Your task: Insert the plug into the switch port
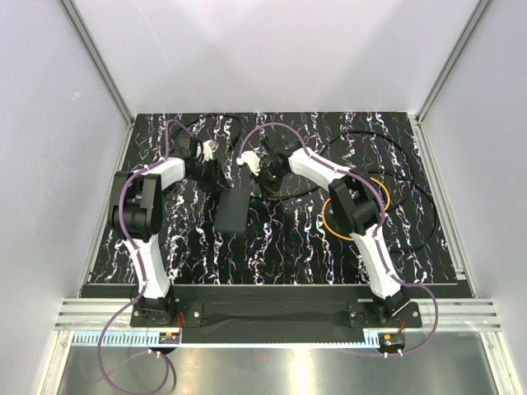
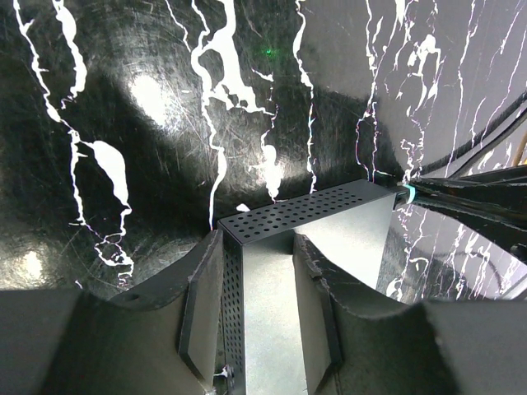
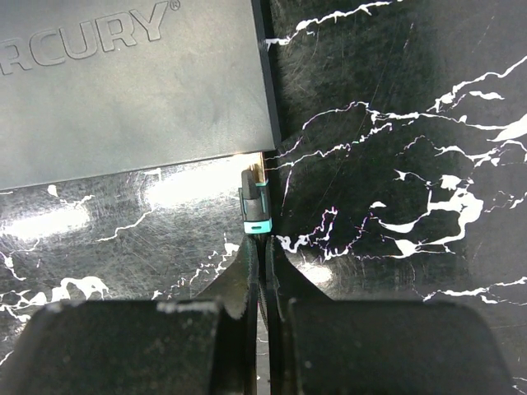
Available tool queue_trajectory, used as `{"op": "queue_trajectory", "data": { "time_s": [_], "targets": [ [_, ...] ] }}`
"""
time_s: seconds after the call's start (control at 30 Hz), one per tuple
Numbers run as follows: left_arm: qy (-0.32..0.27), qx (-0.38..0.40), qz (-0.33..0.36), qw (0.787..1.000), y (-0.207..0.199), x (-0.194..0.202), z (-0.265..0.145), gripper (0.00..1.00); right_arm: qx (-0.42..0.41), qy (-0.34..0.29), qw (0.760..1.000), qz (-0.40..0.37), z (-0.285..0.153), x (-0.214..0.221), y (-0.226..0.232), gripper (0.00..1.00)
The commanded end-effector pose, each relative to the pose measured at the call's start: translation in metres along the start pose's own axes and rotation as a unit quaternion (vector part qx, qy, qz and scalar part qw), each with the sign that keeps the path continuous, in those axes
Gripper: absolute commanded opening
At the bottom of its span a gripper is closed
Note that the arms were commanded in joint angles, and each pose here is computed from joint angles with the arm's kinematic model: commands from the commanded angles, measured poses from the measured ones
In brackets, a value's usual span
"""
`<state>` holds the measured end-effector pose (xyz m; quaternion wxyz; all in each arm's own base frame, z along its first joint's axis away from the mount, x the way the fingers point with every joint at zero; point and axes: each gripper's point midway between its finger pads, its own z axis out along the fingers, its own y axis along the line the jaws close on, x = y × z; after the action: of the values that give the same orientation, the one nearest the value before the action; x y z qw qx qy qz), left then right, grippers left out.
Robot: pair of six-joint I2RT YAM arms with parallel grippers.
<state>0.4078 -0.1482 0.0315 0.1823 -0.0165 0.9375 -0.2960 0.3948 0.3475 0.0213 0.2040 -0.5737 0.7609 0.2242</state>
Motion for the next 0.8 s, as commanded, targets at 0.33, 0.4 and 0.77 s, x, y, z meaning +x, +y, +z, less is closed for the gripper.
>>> {"op": "queue_trajectory", "data": {
  "time_s": [0.33, 0.4, 0.77],
  "targets": [
    [0.067, 0.073, 0.014, 0.995, -0.043, 0.034, 0.035, 0.32, -0.006, -0.170, 0.982, -0.083, 0.003, -0.133, 0.022, 0.00],
    [0.070, 0.075, 0.010, 0.995, -0.042, 0.037, 0.036, 0.32, -0.006, -0.176, 0.981, -0.082, 0.003, -0.139, 0.022, 0.00],
    [0.025, 0.037, -0.010, 0.999, -0.006, 0.003, 0.010, 0.41, 0.027, -0.133, 0.986, -0.095, 0.005, -0.105, 0.011, 0.00]
  ]
}}
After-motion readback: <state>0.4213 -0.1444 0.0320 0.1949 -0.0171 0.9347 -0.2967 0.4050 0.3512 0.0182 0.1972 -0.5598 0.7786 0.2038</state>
